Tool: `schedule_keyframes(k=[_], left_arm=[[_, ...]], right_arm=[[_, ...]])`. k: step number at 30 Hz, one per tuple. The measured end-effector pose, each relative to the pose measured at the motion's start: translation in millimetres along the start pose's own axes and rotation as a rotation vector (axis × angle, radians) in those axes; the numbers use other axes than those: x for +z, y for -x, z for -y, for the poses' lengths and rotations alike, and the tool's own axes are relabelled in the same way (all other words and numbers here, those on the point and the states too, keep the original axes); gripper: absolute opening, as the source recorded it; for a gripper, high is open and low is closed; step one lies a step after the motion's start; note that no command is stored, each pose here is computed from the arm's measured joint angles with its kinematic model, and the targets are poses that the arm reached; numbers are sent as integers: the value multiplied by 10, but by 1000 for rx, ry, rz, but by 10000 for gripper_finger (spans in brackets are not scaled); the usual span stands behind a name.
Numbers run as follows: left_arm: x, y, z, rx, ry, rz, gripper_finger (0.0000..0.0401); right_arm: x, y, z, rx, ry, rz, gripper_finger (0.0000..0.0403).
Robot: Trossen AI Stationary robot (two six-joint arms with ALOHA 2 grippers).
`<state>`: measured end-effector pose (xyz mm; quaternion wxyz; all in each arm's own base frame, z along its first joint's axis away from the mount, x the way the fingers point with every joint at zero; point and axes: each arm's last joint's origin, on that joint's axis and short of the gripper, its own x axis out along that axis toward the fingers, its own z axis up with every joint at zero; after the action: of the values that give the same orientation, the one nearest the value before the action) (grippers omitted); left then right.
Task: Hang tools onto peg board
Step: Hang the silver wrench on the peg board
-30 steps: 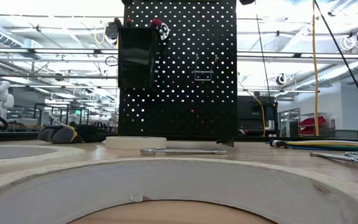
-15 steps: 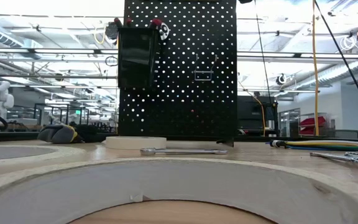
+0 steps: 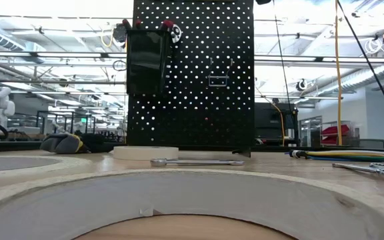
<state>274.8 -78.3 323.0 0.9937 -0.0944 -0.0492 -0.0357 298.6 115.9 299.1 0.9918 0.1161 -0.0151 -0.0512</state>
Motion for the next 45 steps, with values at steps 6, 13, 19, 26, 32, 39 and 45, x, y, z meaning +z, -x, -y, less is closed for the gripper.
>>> schedule_keyframes(k=[6,13,19,26,32,39,45], left_arm=[[-2,0,1,-4,-11,-3,32],[-3,0,7,-31,-11,-7,7],[-7,0,14,-56,-14,-13,4],[-22,15,26,-106,-25,-49,4],[67,112,45,-200,-64,-58,4],[292,252,112,-432,-133,66,3],[327,197,164,-541,-264,220,3]], right_arm=[[1,-1,2,-1,0,1,6],[0,-1,1,2,3,0,14],[-1,-1,-4,22,0,-5,53],[70,27,-1,240,-191,-72,114],[47,24,10,379,-249,-165,178],[119,3,-4,516,-299,-123,230],[41,-213,19,793,-428,-21,239]])
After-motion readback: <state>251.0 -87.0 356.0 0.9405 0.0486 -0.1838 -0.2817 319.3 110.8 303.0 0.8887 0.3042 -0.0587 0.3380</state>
